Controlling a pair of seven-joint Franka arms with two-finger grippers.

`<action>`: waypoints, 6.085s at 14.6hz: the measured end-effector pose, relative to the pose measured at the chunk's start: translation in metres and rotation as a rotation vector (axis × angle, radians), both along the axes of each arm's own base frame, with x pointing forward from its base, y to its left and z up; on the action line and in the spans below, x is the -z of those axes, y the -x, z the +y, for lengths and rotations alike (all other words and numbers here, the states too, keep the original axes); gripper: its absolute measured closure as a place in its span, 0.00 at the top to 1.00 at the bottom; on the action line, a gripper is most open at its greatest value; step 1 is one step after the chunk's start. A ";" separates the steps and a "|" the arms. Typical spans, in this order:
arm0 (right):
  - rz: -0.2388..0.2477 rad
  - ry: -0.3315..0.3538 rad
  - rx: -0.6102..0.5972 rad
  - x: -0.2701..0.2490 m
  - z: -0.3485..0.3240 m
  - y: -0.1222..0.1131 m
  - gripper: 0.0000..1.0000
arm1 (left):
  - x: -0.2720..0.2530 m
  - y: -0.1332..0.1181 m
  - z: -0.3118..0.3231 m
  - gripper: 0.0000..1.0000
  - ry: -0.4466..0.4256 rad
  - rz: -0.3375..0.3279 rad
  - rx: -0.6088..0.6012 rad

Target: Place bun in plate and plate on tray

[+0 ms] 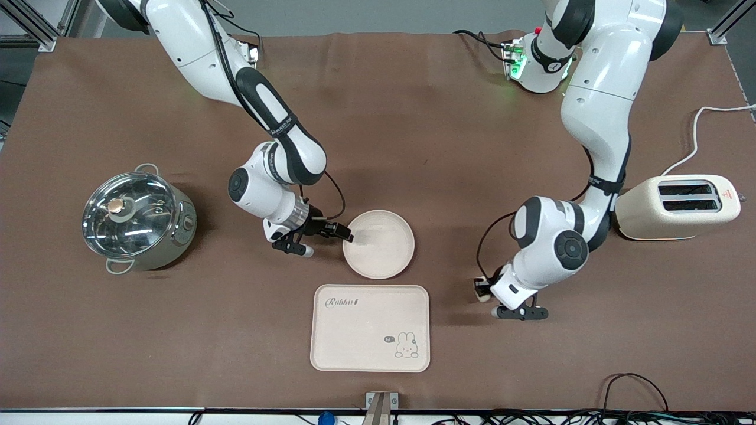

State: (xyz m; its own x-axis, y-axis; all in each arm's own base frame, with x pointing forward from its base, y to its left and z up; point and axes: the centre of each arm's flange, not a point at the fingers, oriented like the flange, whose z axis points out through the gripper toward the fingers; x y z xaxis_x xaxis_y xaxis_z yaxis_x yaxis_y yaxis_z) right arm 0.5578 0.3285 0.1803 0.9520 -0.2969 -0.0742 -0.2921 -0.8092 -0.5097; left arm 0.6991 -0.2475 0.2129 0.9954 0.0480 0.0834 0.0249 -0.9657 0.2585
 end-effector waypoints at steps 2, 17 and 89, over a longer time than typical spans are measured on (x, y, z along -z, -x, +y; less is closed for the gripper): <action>-0.004 -0.002 0.000 0.000 0.001 -0.002 0.59 | -0.024 0.008 -0.035 0.13 0.064 0.027 -0.100; -0.026 0.007 -0.019 0.018 0.014 -0.006 0.06 | -0.025 0.105 -0.202 0.60 0.085 0.142 -0.320; 0.054 0.505 -0.327 -0.467 -0.342 0.047 1.00 | -0.447 0.131 0.243 1.00 -0.245 0.005 0.067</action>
State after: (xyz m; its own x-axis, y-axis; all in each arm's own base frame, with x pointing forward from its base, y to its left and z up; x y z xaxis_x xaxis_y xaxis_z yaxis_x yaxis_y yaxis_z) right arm 0.5109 -0.0136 0.6474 0.9987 -0.0006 -0.0507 -0.0021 -0.9995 -0.0309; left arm 0.5677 -0.0042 0.6595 0.9961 -0.0392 0.0793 -0.0406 -0.9990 0.0163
